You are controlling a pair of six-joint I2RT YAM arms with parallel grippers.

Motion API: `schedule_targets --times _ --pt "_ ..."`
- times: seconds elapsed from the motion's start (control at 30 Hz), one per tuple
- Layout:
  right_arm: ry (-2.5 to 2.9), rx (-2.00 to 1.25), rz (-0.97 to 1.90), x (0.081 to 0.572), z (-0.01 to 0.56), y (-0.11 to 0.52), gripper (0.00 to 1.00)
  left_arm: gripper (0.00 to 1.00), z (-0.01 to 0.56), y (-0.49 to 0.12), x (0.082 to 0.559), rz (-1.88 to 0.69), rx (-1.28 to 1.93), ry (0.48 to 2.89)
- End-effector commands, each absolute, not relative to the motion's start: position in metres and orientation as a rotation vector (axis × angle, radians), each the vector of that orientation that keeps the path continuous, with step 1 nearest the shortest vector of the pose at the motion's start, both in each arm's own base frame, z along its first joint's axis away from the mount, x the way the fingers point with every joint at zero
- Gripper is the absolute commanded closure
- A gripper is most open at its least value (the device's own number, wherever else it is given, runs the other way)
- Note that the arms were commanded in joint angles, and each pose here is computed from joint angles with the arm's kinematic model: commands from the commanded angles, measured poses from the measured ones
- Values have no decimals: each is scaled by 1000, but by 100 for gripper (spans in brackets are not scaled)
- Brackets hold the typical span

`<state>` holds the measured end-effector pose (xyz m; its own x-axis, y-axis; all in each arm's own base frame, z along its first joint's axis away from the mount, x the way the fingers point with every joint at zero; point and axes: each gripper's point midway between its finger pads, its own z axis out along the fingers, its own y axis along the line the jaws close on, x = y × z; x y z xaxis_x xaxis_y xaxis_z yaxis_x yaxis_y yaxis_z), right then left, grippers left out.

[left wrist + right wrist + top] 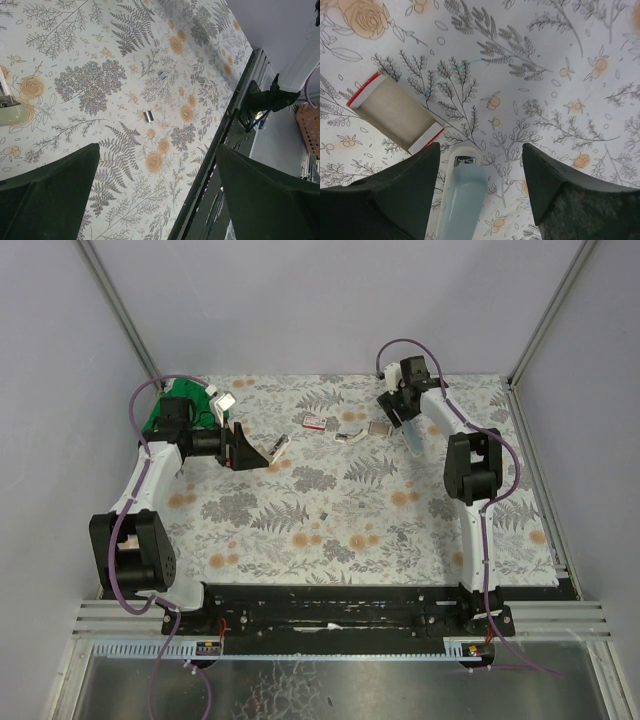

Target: Unload the staples from the stapler

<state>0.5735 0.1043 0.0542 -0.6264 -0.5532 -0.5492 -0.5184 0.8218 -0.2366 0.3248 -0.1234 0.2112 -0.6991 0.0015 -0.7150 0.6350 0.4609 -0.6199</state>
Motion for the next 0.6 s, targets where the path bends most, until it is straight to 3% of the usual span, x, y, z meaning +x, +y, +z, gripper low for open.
schedule_targets --times 0.0,0.13,0.47,0.53,0.57 --pt "2397 -739 -92 574 66 95 29 0 219 -120 327 -1217 543 2019" --pt "2422 -729 -80 569 62 91 38 0 218 -120 328 -1225 541 2019" --pt "2465 -760 7 550 62 98 42 0 217 -121 328 -1228 539 2023" --pt "2471 -771 10 547 60 98 47 0 217 -121 328 -1232 537 2023" --pt "2471 -776 12 547 60 98 53 0 217 -121 328 -1232 538 2023"
